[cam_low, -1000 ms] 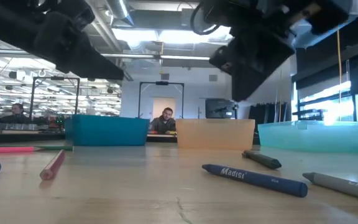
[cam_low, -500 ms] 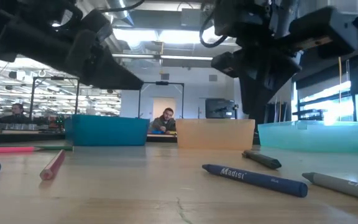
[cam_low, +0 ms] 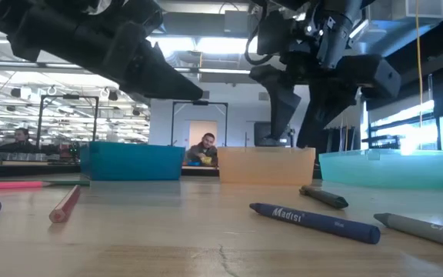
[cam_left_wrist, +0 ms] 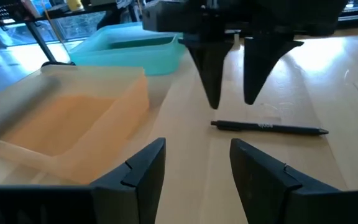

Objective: Sort crayons/erasers/pens/pencils in bins
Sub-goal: Put the black pen into the blue bin

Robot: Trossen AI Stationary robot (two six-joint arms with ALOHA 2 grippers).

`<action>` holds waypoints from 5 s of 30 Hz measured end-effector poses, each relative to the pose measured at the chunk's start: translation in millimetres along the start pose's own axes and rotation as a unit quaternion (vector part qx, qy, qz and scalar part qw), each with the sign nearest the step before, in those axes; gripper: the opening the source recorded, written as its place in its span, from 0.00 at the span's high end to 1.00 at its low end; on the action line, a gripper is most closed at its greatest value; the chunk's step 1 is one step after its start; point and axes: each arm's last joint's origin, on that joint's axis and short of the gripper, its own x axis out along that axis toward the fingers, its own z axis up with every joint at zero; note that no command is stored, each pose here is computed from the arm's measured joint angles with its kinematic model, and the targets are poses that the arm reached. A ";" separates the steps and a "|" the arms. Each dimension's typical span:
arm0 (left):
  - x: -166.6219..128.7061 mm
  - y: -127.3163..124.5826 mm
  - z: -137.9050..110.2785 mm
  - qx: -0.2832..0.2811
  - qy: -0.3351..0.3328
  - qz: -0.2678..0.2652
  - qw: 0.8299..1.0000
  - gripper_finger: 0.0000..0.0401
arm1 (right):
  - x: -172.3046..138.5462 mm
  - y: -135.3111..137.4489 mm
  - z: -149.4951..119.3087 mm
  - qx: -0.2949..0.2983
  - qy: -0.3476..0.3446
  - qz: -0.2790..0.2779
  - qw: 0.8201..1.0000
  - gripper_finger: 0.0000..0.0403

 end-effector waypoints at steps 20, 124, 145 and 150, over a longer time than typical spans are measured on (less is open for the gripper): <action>-9.3 -1.4 5.3 -0.007 0.003 -0.007 1.000 0.57 | 14.8 11.5 -5.7 -0.142 -0.043 0.043 0.988 0.51; -86.7 11.0 36.5 -0.133 -0.053 0.175 0.974 0.58 | 88.4 -69.1 -4.5 0.247 -0.287 0.067 0.923 0.91; -129.8 14.6 22.9 -0.184 -0.074 0.204 0.959 0.58 | 31.3 -207.4 8.3 0.434 -0.432 -0.181 0.769 0.89; -132.0 15.2 19.3 -0.192 -0.074 0.205 0.957 0.58 | 70.4 -230.9 14.9 0.457 -0.428 -0.151 0.765 0.89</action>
